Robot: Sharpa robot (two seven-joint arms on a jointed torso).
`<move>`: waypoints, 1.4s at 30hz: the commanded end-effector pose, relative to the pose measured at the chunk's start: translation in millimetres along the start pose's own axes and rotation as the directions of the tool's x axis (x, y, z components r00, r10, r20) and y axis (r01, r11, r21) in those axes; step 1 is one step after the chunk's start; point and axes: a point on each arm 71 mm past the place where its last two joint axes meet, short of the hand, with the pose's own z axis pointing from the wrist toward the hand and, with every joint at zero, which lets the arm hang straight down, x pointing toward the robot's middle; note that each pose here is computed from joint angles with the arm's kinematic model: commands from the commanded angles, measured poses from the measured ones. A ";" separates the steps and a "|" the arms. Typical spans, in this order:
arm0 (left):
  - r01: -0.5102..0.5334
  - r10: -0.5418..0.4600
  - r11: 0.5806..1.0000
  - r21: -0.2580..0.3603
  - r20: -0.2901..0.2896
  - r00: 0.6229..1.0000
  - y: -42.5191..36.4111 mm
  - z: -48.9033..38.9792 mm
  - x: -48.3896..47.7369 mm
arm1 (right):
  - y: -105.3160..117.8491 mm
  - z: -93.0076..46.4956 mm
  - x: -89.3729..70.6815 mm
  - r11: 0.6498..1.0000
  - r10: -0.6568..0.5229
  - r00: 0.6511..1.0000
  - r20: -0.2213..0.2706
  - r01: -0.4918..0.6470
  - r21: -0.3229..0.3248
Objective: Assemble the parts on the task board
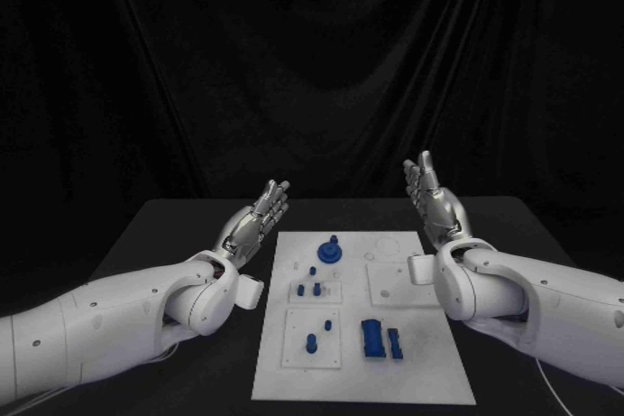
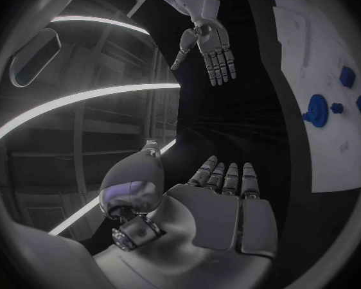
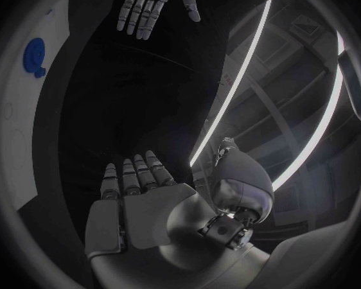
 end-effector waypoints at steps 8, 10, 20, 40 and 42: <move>-0.012 0.043 0.996 -0.094 0.340 0.939 -13.0 13.9 4.6 | -7.7 0.9 -3.3 0.996 0.035 0.996 0.082 -0.042 0.083; -0.009 0.043 0.995 -0.098 0.356 0.933 -14.7 15.1 5.9 | -7.7 0.9 -3.3 0.996 0.035 0.996 0.082 -0.042 0.083; -0.006 0.043 0.995 -0.102 0.371 0.928 -16.1 16.1 7.0 | -7.7 0.9 -3.3 0.996 0.035 0.996 0.082 -0.042 0.083; -0.006 0.043 0.995 -0.102 0.371 0.928 -16.1 16.1 7.0 | -7.7 0.9 -3.3 0.996 0.035 0.996 0.082 -0.042 0.083; -0.006 0.043 0.995 -0.102 0.371 0.928 -16.1 16.1 7.0 | -7.7 0.9 -3.3 0.996 0.035 0.996 0.082 -0.042 0.083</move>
